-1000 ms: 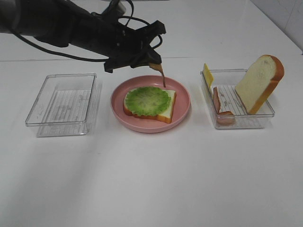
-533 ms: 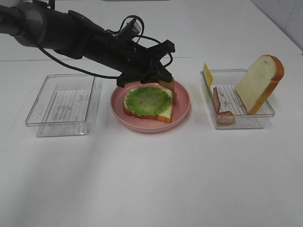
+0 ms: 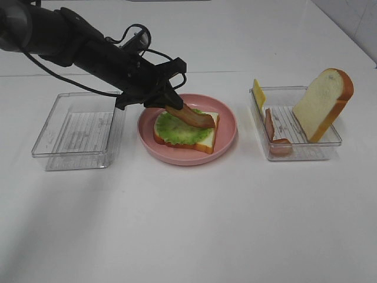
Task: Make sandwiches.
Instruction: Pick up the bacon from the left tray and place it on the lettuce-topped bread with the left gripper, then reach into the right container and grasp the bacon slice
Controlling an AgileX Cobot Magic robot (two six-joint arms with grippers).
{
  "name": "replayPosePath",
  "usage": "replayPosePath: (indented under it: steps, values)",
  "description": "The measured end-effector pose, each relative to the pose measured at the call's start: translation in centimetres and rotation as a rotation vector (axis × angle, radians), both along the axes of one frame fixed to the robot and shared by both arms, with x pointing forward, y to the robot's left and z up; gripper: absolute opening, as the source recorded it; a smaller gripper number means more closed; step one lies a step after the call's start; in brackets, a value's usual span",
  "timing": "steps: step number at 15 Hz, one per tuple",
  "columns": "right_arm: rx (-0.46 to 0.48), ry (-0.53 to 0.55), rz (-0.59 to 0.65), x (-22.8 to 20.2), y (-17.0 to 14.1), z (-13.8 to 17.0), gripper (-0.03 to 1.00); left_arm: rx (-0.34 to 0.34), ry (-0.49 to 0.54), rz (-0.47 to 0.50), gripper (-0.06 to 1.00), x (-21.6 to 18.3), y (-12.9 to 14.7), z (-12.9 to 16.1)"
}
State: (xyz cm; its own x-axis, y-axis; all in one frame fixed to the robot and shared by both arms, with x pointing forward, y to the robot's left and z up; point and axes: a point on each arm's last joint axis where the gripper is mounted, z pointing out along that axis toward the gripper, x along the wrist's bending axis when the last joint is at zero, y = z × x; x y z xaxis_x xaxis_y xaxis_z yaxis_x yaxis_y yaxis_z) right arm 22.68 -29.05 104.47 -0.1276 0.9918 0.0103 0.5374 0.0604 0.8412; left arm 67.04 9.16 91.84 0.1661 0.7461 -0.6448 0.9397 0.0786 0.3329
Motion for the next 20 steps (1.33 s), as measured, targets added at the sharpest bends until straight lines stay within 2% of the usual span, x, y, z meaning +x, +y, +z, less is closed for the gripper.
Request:
replayPosePath:
  steps: [1,4,5,6,8,9,11,13,15,17,20]
  values:
    - [0.000,0.000,0.000,0.0,0.0,0.0,0.82,0.018,-0.006,-0.010,0.05,0.0,0.1,-0.1]
    - [0.000,0.000,0.000,0.0,0.0,0.0,0.82,0.042,-0.013,-0.025,0.27,0.0,0.2,-0.2]
    - [0.000,0.000,0.000,0.0,0.0,0.0,0.82,0.049,-0.018,-0.026,0.42,0.0,0.3,-0.2]
    - [0.000,0.000,0.000,0.0,0.0,0.0,0.82,0.066,-0.043,-0.017,0.71,0.2,0.4,-0.1]
    - [0.000,0.000,0.000,0.0,0.0,0.0,0.82,0.068,-0.049,-0.016,0.74,0.2,0.4,0.0]
    - [0.000,0.000,0.000,0.0,0.0,0.0,0.82,0.089,-0.083,-0.022,0.81,0.3,0.9,0.9]
    - [0.000,0.000,0.000,0.0,0.0,0.0,0.82,0.116,-0.139,-0.024,0.82,0.6,2.0,2.8]
    - [0.000,0.000,0.000,0.0,0.0,0.0,0.82,0.142,-0.174,-0.016,0.82,0.8,4.1,5.0]
    - [0.000,0.000,0.000,0.0,0.0,0.0,0.82,0.189,-0.198,0.006,0.82,0.2,8.6,9.6]
    - [0.000,0.000,0.000,0.0,0.0,0.0,0.82,0.240,-0.204,0.028,0.82,-0.7,11.3,12.3]
    - [0.000,0.000,0.000,0.0,0.0,0.0,0.82,0.376,-0.234,0.060,0.82,-3.5,14.6,17.2]
